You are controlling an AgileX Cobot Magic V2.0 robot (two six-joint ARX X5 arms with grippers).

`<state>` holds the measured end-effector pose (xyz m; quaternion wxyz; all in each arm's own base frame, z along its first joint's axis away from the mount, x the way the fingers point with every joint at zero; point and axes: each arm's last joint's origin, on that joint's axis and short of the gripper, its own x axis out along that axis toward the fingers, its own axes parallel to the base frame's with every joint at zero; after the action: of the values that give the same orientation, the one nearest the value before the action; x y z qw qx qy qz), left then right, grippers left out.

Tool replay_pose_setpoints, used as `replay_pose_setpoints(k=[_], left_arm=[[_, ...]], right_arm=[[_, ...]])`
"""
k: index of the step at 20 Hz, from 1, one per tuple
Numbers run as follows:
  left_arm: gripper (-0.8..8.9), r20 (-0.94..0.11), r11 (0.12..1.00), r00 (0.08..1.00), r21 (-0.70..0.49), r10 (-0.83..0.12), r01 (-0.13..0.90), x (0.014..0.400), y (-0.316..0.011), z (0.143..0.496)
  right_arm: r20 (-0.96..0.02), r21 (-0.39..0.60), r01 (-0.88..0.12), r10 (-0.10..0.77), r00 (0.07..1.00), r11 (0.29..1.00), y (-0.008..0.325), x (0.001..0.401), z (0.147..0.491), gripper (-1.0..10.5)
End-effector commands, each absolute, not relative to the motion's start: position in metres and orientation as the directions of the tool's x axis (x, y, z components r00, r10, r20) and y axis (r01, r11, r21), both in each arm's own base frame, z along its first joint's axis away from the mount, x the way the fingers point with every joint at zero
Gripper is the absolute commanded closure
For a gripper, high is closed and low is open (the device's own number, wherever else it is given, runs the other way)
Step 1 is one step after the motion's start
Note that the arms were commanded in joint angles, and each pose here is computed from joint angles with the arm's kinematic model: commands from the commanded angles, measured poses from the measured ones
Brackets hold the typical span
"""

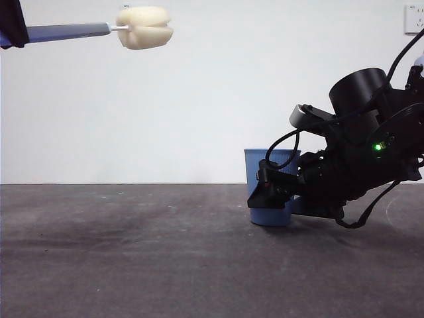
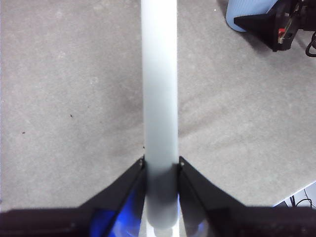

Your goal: Pick up the cup brush,pick up the cup,insert the brush into the cup,clean the cup,put the cup brush back,put the cup back to the fixed position on the table

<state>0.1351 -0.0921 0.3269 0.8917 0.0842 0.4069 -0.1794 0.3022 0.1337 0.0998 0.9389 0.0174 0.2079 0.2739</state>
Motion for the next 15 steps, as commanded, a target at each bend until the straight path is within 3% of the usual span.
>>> replay_pose_setpoints(k=[1,3,7,13,15], left_arm=[[8.22,-0.754,0.925,0.607,0.0,-0.249,0.38,0.135,-0.092,0.325],[8.22,-0.754,0.925,0.607,0.0,-0.249,0.38,0.135,-0.092,0.325],[8.22,-0.758,0.925,0.604,0.002,-0.247,0.38,0.135,-0.092,0.325],[8.22,-0.761,0.916,0.601,0.023,-0.243,0.4,0.134,-0.092,0.325],[8.22,-0.769,0.906,0.593,0.045,-0.238,0.422,0.134,-0.091,0.324]], right_arm=[[-0.389,0.155,-0.505,0.522,0.759,0.849,0.134,0.3,0.095,7.6],[-0.39,0.155,-0.505,0.522,0.758,0.849,0.134,0.3,0.095,7.9],[-0.394,0.154,-0.504,0.521,0.757,0.85,0.134,0.3,0.095,9.4],[-0.417,0.157,-0.506,0.522,0.744,0.848,0.135,0.298,0.098,9.6],[-0.456,0.116,-0.532,0.52,0.722,0.839,0.136,0.291,0.112,9.6]])
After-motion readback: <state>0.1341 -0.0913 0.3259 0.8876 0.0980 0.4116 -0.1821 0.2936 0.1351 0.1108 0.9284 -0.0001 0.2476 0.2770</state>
